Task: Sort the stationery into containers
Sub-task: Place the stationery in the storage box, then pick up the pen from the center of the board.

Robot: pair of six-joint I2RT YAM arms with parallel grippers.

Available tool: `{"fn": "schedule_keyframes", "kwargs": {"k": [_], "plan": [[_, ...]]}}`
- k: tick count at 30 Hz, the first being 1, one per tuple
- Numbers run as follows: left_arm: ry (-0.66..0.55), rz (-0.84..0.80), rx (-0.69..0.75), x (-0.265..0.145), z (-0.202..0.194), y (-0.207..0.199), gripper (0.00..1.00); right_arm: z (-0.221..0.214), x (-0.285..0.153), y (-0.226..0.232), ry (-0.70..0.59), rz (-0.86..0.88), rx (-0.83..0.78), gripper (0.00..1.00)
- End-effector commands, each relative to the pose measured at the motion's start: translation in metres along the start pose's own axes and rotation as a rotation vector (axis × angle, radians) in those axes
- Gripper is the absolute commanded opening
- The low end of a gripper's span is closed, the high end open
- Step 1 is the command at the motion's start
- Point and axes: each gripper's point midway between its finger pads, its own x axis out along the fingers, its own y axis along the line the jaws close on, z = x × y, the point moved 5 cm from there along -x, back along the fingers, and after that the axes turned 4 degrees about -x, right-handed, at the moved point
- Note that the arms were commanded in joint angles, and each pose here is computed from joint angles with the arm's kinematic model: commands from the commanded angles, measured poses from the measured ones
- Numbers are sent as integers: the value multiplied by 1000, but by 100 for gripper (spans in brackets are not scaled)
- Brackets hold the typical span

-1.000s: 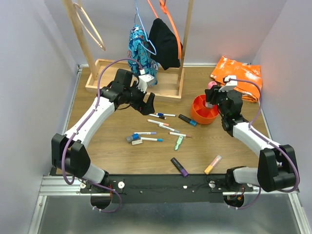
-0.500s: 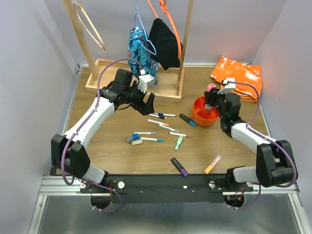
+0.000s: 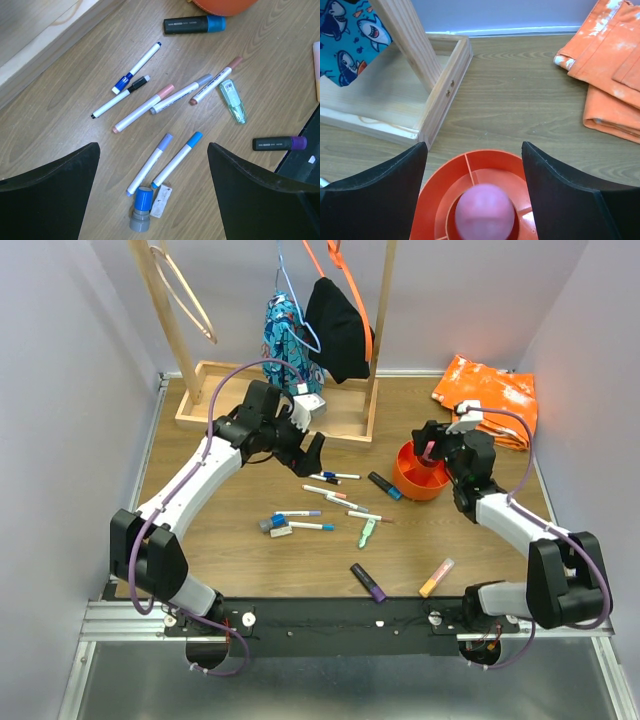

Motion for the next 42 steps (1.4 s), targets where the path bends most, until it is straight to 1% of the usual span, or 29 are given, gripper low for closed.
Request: {"fn": "schedule_keyframes", "kwargs": {"k": [1, 2, 3, 4, 5, 6, 8, 9, 10, 11, 12, 14, 15, 17, 19, 22, 26, 27, 29, 30, 31, 32, 33, 35, 36, 37, 38, 40, 42], "plan": [[-1, -1, 51, 0, 5, -5, 97, 20, -8, 3, 19, 21, -5, 85], [10, -5, 54, 1, 2, -6, 97, 39, -11, 4, -5, 20, -2, 85], [17, -7, 65, 1, 0, -9, 97, 44, -13, 4, 5, 13, 3, 86], [27, -13, 78, 1, -3, -11, 97, 41, -19, 4, 51, 11, -7, 86], [41, -20, 106, 2, -6, -12, 97, 60, -24, 5, 23, 17, -18, 86], [50, -25, 127, 2, -8, -15, 97, 65, -29, 7, 26, 28, -29, 86], [68, -12, 179, 5, -11, -19, 97, 65, -40, 7, 81, 41, -61, 87], [69, -6, 200, 4, -11, -21, 96, 77, -48, 11, 66, 67, -73, 87], [77, 0, 217, 5, -12, -22, 96, 69, -56, 12, 124, 88, -102, 87], [90, 1, 249, 7, -14, -27, 96, 69, -62, 14, 140, 113, -115, 87], [109, 1, 287, 7, -17, -28, 94, 73, -71, 22, 138, 176, -127, 87], [149, -6, 352, 10, -25, -33, 92, 63, -84, 30, 200, 286, -198, 86], [175, -21, 398, 8, -31, -35, 91, 61, -92, 40, 218, 388, -212, 86], [202, -31, 422, 5, -38, -37, 90, 52, -106, 45, 287, 479, -255, 86], [233, -3, 410, -1, -49, -34, 88, 43, -118, 50, 349, 561, -283, 86], [286, 21, 372, -16, -76, -28, 84, 35, -129, 50, 413, 616, -330, 85], [270, 52, 256, -35, -105, -17, 84, 41, -133, 50, 404, 664, -407, 81], [272, 60, 228, -36, -113, -13, 84, 42, -133, 54, 402, 698, -419, 79], [260, 85, 164, -38, -118, -2, 84, 37, -132, 58, 443, 724, -428, 76], [251, 88, 136, -37, -119, 0, 84, 33, -126, 68, 485, 775, -434, 70], [247, 84, 126, -37, -120, 1, 84, 23, -131, 73, 550, 822, -454, 67], [244, 83, 125, -37, -120, 2, 84, 15, -133, 81, 590, 856, -476, 66], [234, 89, 133, -37, -118, 3, 84, 1, -138, 95, 634, 896, -546, 66], [227, 115, 129, -39, -118, 6, 85, -13, -146, 108, 662, 966, -654, 68], [222, 126, 132, -41, -117, 7, 85, -20, -154, 120, 671, 1031, -711, 69], [224, 132, 139, -43, -118, 8, 85, -30, -160, 124, 705, 1073, -741, 69], [225, 132, 147, -45, -118, 8, 85, -34, -161, 127, 702, 1101, -778, 70], [226, 81, 182, -49, -122, 0, 85, -38, -158, 131, 706, 1100, -782, 70], [201, 18, 209, -50, -121, -13, 85, -37, -149, 134, 722, 1047, -748, 70]]}}
